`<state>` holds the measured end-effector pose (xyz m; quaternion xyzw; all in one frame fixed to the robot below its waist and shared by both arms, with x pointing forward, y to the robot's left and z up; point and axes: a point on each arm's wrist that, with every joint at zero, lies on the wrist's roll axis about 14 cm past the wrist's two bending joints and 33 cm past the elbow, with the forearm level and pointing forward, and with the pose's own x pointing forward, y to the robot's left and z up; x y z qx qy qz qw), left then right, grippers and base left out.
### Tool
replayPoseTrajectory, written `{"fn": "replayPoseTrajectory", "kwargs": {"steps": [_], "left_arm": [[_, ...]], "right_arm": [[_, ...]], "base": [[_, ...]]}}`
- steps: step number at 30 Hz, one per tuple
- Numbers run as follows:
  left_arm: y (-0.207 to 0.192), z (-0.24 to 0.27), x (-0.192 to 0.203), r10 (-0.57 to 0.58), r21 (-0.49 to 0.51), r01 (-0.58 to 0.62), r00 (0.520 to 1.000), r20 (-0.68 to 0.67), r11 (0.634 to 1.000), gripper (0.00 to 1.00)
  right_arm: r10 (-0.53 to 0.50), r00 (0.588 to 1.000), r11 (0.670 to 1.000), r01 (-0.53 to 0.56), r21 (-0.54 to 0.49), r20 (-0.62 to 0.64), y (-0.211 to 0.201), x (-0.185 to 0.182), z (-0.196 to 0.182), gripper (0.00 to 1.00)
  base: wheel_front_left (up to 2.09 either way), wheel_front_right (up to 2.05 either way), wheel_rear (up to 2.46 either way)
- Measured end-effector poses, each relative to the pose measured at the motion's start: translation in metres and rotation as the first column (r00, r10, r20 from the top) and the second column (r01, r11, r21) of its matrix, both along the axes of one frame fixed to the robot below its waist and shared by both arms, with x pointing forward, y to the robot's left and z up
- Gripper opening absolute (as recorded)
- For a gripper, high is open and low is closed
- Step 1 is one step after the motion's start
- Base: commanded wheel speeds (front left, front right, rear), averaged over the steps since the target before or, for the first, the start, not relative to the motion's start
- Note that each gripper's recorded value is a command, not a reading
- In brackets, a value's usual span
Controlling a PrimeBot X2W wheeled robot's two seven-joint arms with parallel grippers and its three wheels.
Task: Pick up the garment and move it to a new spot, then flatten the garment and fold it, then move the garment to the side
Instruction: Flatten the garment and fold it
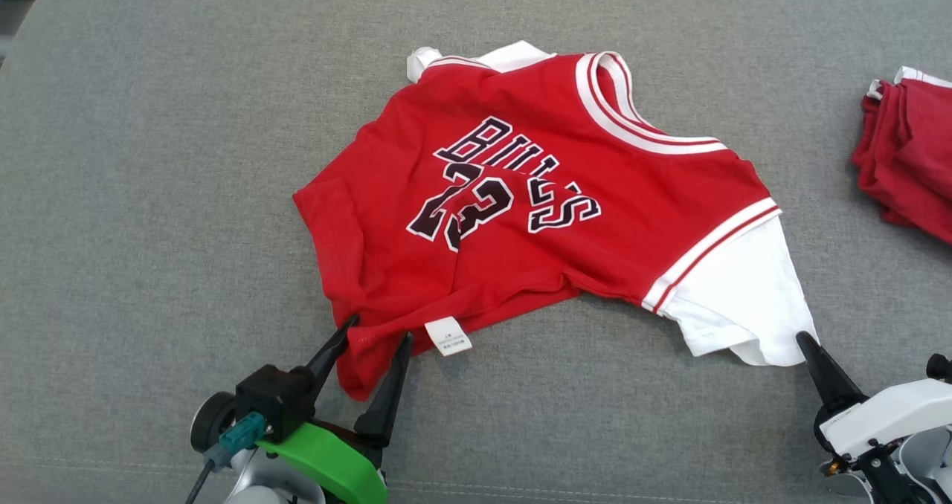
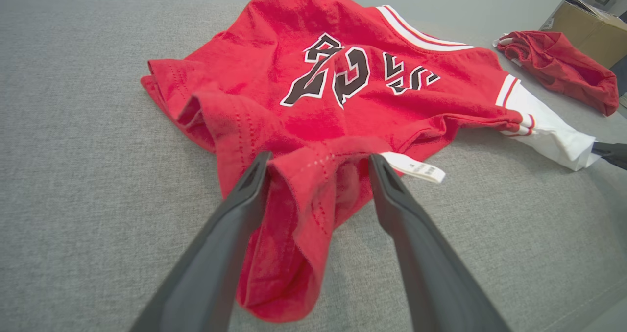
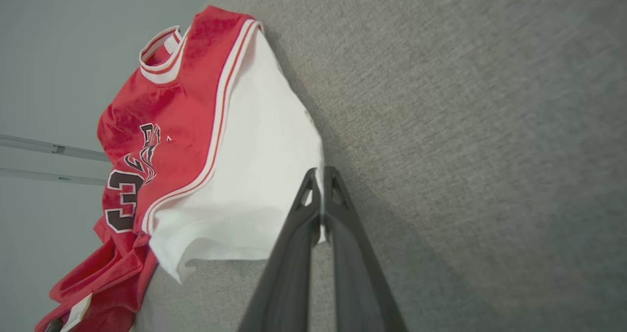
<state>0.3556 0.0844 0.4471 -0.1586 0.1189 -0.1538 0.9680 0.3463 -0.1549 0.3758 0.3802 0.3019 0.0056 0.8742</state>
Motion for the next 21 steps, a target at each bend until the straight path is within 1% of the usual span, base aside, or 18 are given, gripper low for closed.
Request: {"fn": "replayPoseTrajectory", "kwargs": {"steps": [6, 7, 8, 9, 10, 11, 12, 16, 19, 20, 21], "left_arm": [[-0.005, 0.008, -0.002, -0.026, 0.004, 0.026, 1.000, 0.016, 1.000, 1.00], [-0.005, 0.009, -0.002, -0.029, 0.006, 0.029, 0.999, 0.015, 1.000, 0.95], [-0.005, 0.009, -0.003, -0.032, 0.007, 0.032, 0.999, 0.013, 0.999, 0.82], [-0.006, 0.009, -0.004, -0.039, 0.010, 0.039, 0.999, 0.009, 0.999, 0.73], [-0.008, 0.009, -0.006, -0.048, 0.012, 0.048, 0.999, 0.005, 0.999, 0.79], [-0.010, 0.009, -0.008, -0.060, 0.014, 0.060, 0.998, 0.001, 0.998, 0.96], [-0.011, 0.008, -0.010, -0.071, 0.018, 0.071, 0.997, -0.008, 0.997, 1.00], [-0.013, 0.001, -0.024, -0.095, 0.027, 0.096, 0.994, -0.054, 0.995, 1.00], [-0.010, -0.001, -0.029, -0.107, 0.046, 0.110, 0.992, -0.071, 0.993, 0.88], [-0.010, -0.002, -0.030, -0.109, 0.048, 0.113, 0.991, -0.077, 0.992, 0.89], [-0.011, -0.002, -0.032, -0.113, 0.048, 0.118, 0.990, -0.085, 0.992, 0.87]], "right_arm": [[-0.007, 1.000, 1.000, 0.007, -0.007, -0.011, -0.002, 0.000, -0.003, 0.00], [-0.009, 1.000, 1.000, 0.009, -0.004, -0.012, -0.002, 0.000, -0.003, 0.00], [-0.010, 1.000, 1.000, 0.010, -0.002, -0.012, -0.002, 0.000, -0.002, 0.00], [-0.010, 1.000, 1.000, 0.010, -0.001, -0.011, -0.001, 0.000, -0.002, 0.00], [-0.009, 1.000, 1.000, 0.009, -0.001, -0.011, -0.001, 0.000, -0.002, 0.00], [-0.012, 1.000, 1.000, 0.012, 0.001, -0.011, -0.001, 0.001, -0.002, 0.00], [-0.018, 1.000, 1.000, 0.018, 0.004, -0.010, -0.001, 0.001, -0.002, 0.00], [-0.014, 1.000, 1.000, 0.014, 0.009, -0.010, 0.001, 0.002, -0.002, 0.00], [-0.018, 1.000, 1.000, 0.018, 0.017, -0.015, 0.002, 0.003, -0.003, 0.01], [-0.021, 1.000, 1.000, 0.021, 0.023, -0.017, 0.002, 0.003, -0.003, 0.01], [-0.024, 1.000, 0.999, 0.024, 0.029, -0.019, 0.003, 0.003, -0.003, 0.01]], "base": [[0.00, 0.00, 0.00], [0.00, 0.00, 0.00], [0.00, 0.00, 0.00], [0.00, 0.00, 0.00], [0.00, 0.00, 0.00], [0.00, 0.00, 0.00], [0.00, 0.00, 0.00], [0.00, 0.00, 0.00], [0.00, 0.00, 0.00], [0.00, 0.00, 0.00], [0.00, 0.00, 0.00]]}}
